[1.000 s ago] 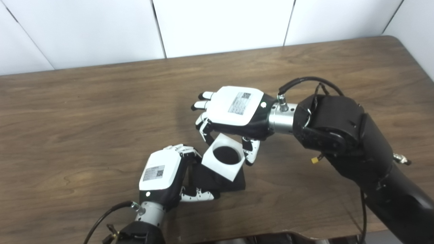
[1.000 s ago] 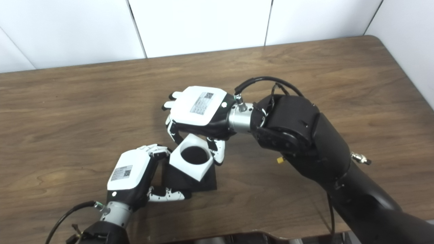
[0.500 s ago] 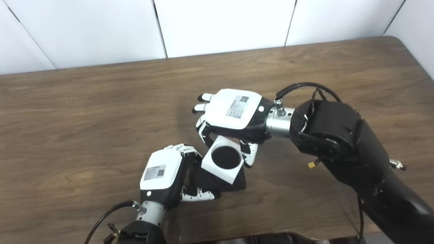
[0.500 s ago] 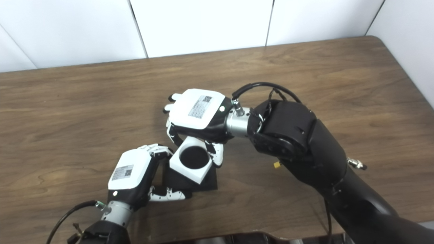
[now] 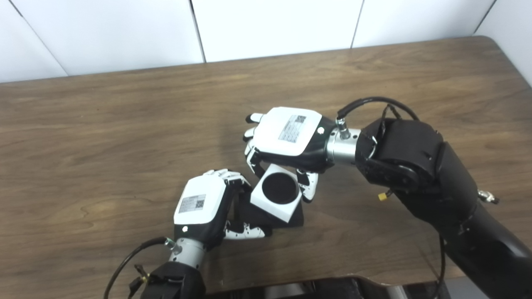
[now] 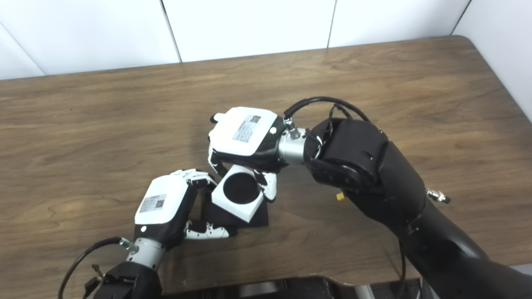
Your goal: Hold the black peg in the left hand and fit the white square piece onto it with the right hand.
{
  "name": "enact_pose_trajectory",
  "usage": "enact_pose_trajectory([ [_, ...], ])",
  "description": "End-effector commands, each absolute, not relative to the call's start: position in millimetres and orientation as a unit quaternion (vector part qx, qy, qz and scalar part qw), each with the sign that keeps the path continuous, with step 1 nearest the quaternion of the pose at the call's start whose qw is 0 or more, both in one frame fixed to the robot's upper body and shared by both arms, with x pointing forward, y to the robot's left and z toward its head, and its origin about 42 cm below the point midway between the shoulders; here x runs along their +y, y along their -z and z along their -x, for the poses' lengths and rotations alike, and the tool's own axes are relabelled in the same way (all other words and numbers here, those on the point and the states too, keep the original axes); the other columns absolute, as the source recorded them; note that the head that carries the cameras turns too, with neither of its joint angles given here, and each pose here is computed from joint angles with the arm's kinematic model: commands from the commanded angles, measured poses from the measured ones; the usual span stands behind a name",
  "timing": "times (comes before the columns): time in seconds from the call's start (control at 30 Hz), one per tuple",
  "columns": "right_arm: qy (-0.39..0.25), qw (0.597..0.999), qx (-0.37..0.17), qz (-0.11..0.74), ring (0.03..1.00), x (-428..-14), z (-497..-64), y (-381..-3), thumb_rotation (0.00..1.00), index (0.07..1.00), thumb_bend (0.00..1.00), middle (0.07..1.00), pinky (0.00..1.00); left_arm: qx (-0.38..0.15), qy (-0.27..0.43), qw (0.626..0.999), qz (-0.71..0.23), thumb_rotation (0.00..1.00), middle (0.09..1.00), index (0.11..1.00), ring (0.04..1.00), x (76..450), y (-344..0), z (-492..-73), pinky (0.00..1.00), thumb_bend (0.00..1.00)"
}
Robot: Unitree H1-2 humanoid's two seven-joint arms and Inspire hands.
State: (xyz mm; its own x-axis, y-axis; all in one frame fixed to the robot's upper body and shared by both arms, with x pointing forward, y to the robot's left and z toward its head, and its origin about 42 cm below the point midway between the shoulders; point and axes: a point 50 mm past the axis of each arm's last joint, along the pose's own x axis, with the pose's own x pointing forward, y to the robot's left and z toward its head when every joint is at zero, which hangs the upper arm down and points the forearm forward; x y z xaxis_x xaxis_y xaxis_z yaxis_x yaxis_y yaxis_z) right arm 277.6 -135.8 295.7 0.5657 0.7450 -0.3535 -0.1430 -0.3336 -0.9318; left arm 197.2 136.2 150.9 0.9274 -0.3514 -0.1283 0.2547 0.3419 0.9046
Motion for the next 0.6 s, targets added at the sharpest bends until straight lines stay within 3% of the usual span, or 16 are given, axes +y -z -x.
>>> enact_pose_trajectory([
  [0.0, -0.407, 0.521, -0.217, 0.719, 0.923, -135.7, -280.2, -304.1, 0.29, 0.619, 0.95, 0.815, 1.00, -0.043, 0.190, 0.823, -0.534, 0.05, 0.756, 0.486, 0.841, 128.4, -154.7, -195.7, 0.88, 0.52],
  [0.1, -0.408, 0.505, -0.206, 0.732, 0.943, -135.9, -281.9, -303.6, 0.44, 0.658, 1.00, 0.838, 1.00, -0.044, 0.190, 0.823, -0.534, 0.05, 0.756, 0.486, 0.841, 128.1, -154.2, -196.1, 0.88, 0.52],
  [0.2, -0.407, 0.505, -0.203, 0.734, 0.946, -137.2, -284.5, -303.4, 0.49, 0.673, 1.00, 0.846, 1.00, -0.045, 0.189, 0.823, -0.533, 0.05, 0.755, 0.486, 0.840, 127.9, -154.3, -196.3, 0.88, 0.52],
  [0.33, -0.408, 0.518, -0.196, 0.726, 0.974, -139.4, -287.3, -306.2, 0.50, 0.743, 1.00, 0.890, 1.00, -0.044, 0.189, 0.823, -0.534, 0.05, 0.754, 0.486, 0.840, 128.0, -154.4, -196.0, 0.88, 0.52],
  [0.57, -0.394, 0.534, -0.198, 0.722, 1.000, -142.1, -289.0, -312.3, 0.51, 0.961, 1.00, 0.955, 1.00, -0.040, 0.187, 0.822, -0.536, 0.05, 0.751, 0.486, 0.835, 127.8, -153.7, -195.8, 0.88, 0.52],
])
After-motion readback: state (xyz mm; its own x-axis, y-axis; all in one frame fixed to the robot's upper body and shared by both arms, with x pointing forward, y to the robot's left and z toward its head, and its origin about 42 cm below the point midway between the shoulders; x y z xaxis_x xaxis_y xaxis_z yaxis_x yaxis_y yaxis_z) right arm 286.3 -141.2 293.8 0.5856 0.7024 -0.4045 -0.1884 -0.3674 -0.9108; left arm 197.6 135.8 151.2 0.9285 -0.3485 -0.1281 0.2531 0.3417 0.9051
